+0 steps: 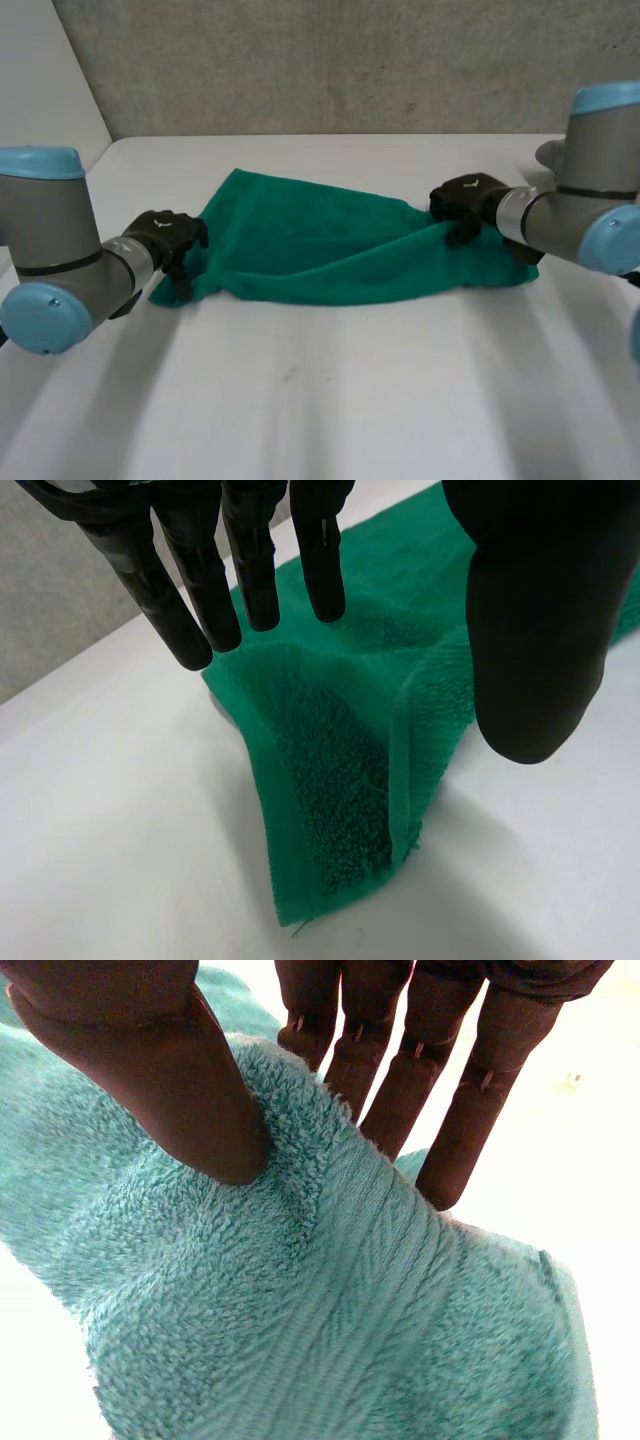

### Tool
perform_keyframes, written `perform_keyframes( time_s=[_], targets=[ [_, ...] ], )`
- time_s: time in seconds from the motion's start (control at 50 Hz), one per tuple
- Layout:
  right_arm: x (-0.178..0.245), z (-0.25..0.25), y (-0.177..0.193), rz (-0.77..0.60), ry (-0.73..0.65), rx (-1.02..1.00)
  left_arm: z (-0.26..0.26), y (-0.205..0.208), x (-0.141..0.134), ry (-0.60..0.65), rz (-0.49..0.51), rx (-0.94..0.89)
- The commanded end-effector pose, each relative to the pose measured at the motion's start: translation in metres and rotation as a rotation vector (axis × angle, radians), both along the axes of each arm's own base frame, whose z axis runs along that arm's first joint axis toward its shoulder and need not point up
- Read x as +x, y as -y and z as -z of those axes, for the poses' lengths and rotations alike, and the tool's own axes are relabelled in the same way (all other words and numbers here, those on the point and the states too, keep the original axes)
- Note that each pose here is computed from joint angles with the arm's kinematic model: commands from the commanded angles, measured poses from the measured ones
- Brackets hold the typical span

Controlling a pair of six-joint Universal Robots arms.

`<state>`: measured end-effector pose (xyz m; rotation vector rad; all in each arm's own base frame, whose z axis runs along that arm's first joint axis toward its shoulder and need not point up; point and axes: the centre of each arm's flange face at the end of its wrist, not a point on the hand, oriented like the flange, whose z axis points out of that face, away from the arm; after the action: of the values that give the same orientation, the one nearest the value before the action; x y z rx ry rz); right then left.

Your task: Fold the laundry.

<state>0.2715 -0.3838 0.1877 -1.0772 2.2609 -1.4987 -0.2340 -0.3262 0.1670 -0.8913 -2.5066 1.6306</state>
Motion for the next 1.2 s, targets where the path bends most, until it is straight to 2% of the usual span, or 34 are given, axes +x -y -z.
perform_keyframes(
  time_s=[0.02, 0.26, 0.34, 0.44, 0.5, 0.58, 0.66, 0.68, 0.76, 0.84, 0.9, 0.96, 1.1, 1.2],
  targets=[
    [-0.001, -0.046, -0.042, -0.04, -0.011, -0.079, 0.015, 0.007, -0.008, 0.015, 0.001, 0.011],
    [0.003, -0.078, -0.063, 0.006, 0.015, -0.186, 0.037, -0.003, -0.044, 0.048, 0.071, 0.046],
    [0.002, -0.088, -0.066, 0.021, 0.049, -0.193, 0.039, 0.002, -0.047, 0.077, 0.033, 0.013],
    [-0.006, -0.103, -0.064, 0.056, 0.073, -0.219, 0.034, 0.019, -0.034, 0.139, -0.074, -0.049],
    [-0.013, -0.109, -0.061, 0.079, 0.071, -0.237, 0.027, 0.023, -0.026, 0.175, -0.105, -0.075],
    [-0.025, -0.118, -0.059, 0.105, 0.049, -0.269, -0.007, 0.019, -0.019, 0.159, -0.097, -0.149],
    [-0.035, -0.129, -0.062, 0.113, 0.006, -0.316, -0.088, -0.004, -0.016, 0.06, -0.055, -0.337],
    [-0.038, -0.137, -0.064, 0.113, -0.008, -0.35, -0.124, -0.016, -0.011, 0.018, -0.051, -0.432],
    [-0.048, -0.162, -0.072, 0.133, -0.037, -0.447, -0.204, -0.045, 0.008, -0.072, -0.069, -0.649],
    [-0.052, -0.179, -0.081, 0.133, -0.037, -0.501, -0.246, -0.058, 0.021, -0.105, -0.066, -0.761],
    [-0.05, -0.183, -0.087, 0.13, -0.035, -0.512, -0.248, -0.057, 0.015, -0.1, 0.008, -0.748],
    [-0.051, -0.18, -0.087, 0.136, -0.047, -0.511, -0.237, -0.045, 0.012, -0.091, 0.034, -0.71],
    [-0.052, -0.161, -0.076, 0.147, -0.068, -0.501, -0.192, 0.005, 0.011, -0.014, -0.009, -0.608],
    [-0.046, -0.134, -0.054, 0.13, -0.075, -0.46, -0.158, 0.041, 0.004, 0.072, 0.001, -0.566]
  ],
)
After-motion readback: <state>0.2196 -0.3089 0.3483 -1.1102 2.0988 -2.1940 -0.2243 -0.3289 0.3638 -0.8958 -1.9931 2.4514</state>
